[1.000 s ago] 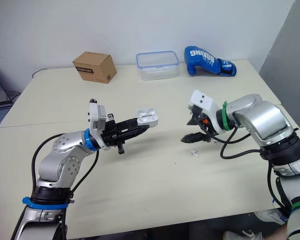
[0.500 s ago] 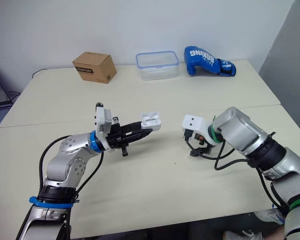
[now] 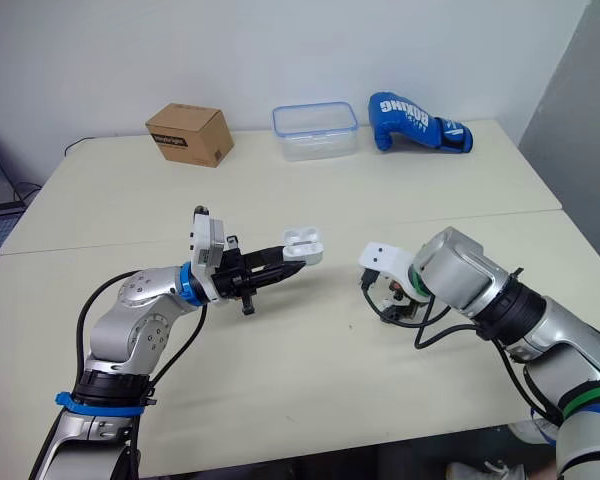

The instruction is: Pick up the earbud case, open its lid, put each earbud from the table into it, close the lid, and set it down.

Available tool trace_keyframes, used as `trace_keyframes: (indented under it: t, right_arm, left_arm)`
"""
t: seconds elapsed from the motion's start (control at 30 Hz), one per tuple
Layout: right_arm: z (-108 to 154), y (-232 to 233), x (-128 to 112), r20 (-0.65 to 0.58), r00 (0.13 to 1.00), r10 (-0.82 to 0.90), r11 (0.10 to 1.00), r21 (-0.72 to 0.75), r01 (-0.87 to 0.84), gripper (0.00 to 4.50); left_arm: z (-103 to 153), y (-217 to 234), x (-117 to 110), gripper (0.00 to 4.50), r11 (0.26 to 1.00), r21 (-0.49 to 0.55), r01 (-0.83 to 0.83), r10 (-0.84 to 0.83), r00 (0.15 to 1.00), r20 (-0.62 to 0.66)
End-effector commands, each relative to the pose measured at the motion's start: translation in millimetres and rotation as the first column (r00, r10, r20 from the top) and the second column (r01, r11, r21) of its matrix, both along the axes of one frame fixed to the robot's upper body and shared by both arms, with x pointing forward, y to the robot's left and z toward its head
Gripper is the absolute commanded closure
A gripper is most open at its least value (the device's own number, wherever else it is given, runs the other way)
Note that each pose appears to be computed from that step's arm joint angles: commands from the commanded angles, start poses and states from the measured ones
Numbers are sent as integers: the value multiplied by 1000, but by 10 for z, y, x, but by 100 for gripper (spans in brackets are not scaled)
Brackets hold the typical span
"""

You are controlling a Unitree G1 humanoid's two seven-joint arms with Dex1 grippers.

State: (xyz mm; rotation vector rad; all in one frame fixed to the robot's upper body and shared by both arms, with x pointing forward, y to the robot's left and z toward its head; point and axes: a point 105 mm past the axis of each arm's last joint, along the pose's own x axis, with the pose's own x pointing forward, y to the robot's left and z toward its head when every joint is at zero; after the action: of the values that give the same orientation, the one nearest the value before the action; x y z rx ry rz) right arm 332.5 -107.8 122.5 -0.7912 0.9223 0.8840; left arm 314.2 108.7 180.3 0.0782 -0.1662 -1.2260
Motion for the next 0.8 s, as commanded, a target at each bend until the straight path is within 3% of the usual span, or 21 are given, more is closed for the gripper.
trace_keyframes:
  t: [0.03,0.07,0.17,0.27,0.8]
  right_arm:
    - [117,91,-10,29,1000,10,1000,10,-10,53]
    - [120,107,-14,29,1000,9,1000,12,-9,53]
    - [127,148,-12,34,999,4,1000,20,-5,107]
    - [113,155,-6,36,999,0,1000,18,0,211]
    - [56,54,-21,35,999,-15,1000,-19,16,211]
  left_arm:
    - [168,-33,-43,370,1000,-14,24,-23,998,66]
    - [168,-34,-44,370,1000,-14,25,-24,998,66]
    - [168,-37,-42,370,1000,-14,25,-24,998,66]
    - [169,-42,-42,370,1000,-15,25,-24,997,67]
    - [157,-49,-49,370,1000,-15,24,-23,998,64]
